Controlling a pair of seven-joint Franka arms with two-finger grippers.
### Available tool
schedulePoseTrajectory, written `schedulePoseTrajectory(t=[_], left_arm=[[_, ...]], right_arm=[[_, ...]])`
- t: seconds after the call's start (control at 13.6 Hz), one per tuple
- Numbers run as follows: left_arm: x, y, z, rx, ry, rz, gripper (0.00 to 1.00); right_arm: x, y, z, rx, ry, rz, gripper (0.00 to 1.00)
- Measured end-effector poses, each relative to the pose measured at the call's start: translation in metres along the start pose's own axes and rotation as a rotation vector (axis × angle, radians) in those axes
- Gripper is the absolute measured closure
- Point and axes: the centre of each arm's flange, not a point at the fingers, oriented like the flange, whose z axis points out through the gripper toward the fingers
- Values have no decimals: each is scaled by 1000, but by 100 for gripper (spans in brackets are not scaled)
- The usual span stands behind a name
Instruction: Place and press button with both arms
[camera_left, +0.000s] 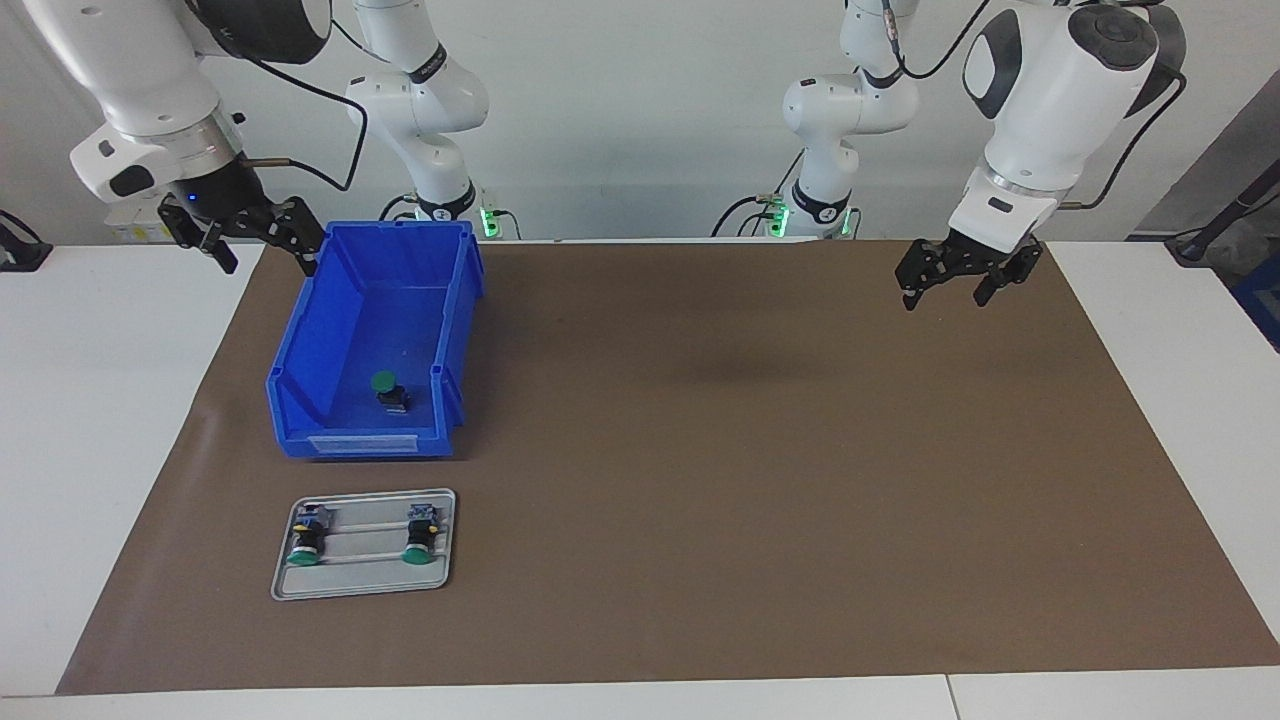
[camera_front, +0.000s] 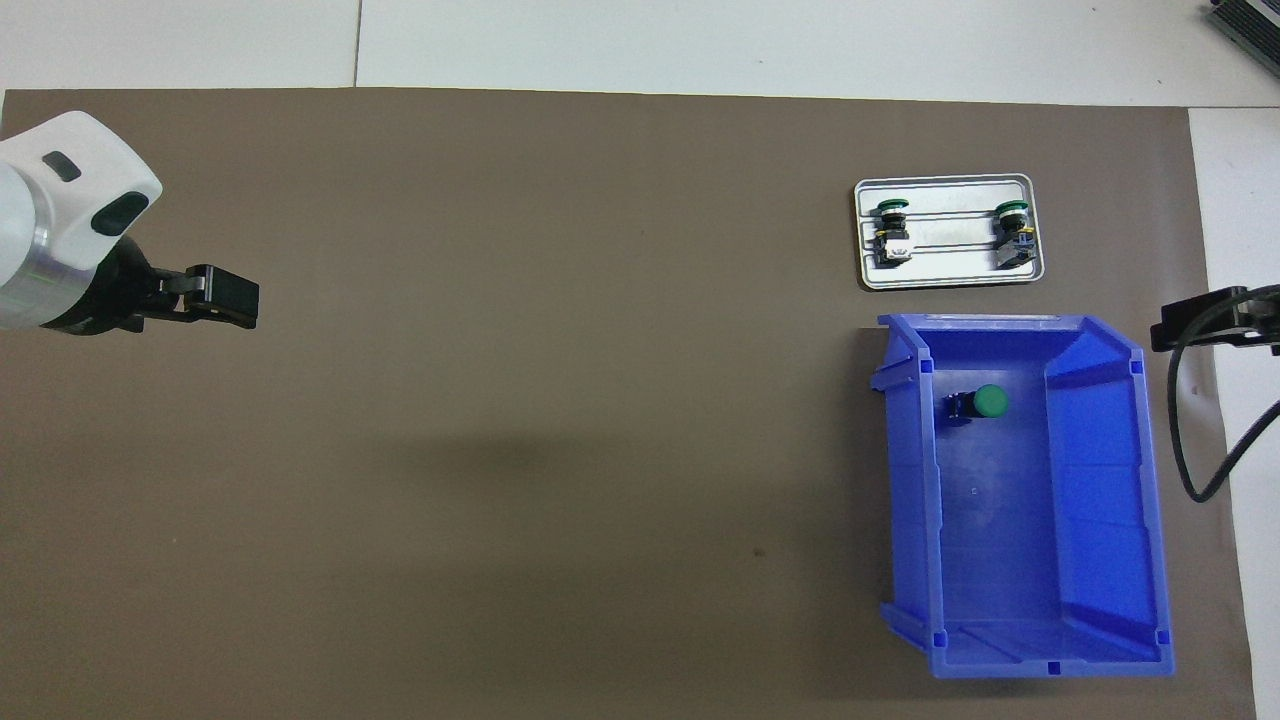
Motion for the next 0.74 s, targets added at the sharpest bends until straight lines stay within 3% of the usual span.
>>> schedulePoseTrajectory(t=[0.74], left_arm=[[0,0,0,0,0,0,0]], right_arm=[[-4,-4,-6,-1,5,-44,0]])
